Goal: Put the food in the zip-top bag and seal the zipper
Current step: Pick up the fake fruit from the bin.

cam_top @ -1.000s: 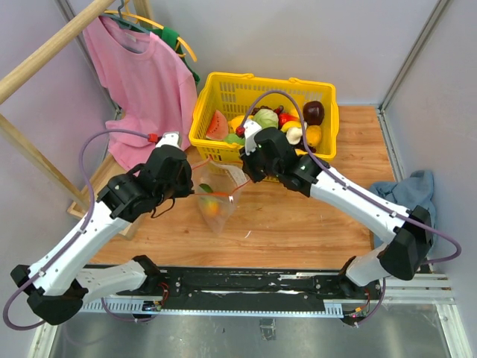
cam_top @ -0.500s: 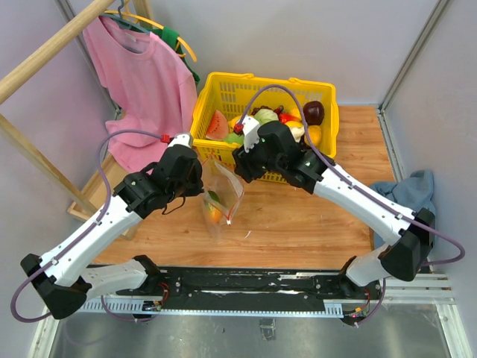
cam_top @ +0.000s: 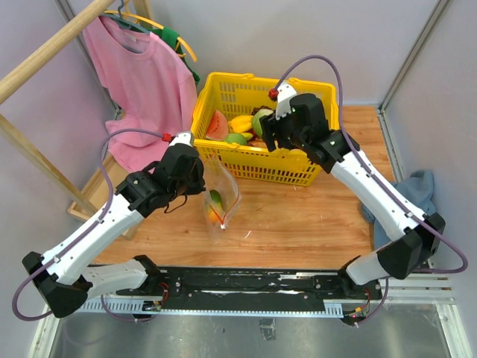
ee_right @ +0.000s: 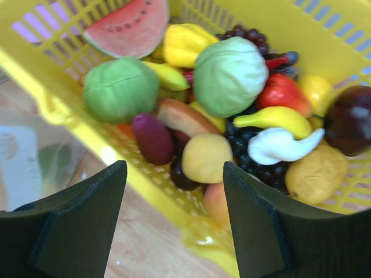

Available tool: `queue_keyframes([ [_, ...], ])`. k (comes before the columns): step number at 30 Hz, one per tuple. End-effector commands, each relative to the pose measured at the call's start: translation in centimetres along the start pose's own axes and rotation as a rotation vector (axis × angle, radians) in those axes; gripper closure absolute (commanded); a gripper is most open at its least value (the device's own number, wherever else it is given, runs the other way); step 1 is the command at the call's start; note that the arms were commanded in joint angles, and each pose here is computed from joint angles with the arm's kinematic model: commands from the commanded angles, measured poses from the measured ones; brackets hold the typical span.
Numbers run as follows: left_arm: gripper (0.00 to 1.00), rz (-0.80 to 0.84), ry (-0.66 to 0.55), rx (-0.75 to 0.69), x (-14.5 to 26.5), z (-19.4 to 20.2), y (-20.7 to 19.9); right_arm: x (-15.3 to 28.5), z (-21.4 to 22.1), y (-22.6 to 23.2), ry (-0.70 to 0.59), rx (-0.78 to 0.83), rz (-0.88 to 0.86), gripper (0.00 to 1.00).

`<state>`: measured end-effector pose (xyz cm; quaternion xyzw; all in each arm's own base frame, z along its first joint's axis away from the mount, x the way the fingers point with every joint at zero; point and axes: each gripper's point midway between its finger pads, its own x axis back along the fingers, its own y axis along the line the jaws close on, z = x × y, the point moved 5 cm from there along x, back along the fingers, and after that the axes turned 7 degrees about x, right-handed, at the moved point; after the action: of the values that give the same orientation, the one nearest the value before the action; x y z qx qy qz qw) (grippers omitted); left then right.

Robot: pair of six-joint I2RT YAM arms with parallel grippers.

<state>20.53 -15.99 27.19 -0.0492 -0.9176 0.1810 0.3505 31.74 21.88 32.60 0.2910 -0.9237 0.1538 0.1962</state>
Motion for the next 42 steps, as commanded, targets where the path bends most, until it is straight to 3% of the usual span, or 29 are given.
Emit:
queue_keyframes([
  [1,1.00,0.021,-0.037,0.023,-0.1,-1.0,-0.7,-2.1,0.0,-3.5,0.007,-0.017,0.100,0.29],
  [3,1.00,0.030,-0.036,0.025,-0.1,-1.0,-0.9,-3.4,0.1,-4.6,-0.005,-0.046,0.127,0.23],
  [15,1.00,0.049,-0.031,0.020,-0.2,-1.1,-1.3,-12.2,0.2,-7.5,-0.102,-0.192,0.205,0.10],
  [24,1.00,0.059,-0.023,0.025,-0.3,-0.8,-1.3,-15.9,2.1,-8.8,-0.086,-0.220,0.270,0.13],
  [28,1.00,0.075,-0.021,0.026,-0.4,-0.7,-1.6,-16.6,2.9,-8.5,-0.069,-0.213,0.247,0.26],
  [37,1.00,0.080,-0.027,0.030,-0.5,-0.8,-1.7,-14.6,1.6,-7.9,-0.110,-0.185,0.190,0.80],
  [42,1.00,0.085,-0.033,0.035,-0.5,-0.9,-1.7,-12.4,0.4,-7.9,-0.161,-0.164,0.188,0.92],
])
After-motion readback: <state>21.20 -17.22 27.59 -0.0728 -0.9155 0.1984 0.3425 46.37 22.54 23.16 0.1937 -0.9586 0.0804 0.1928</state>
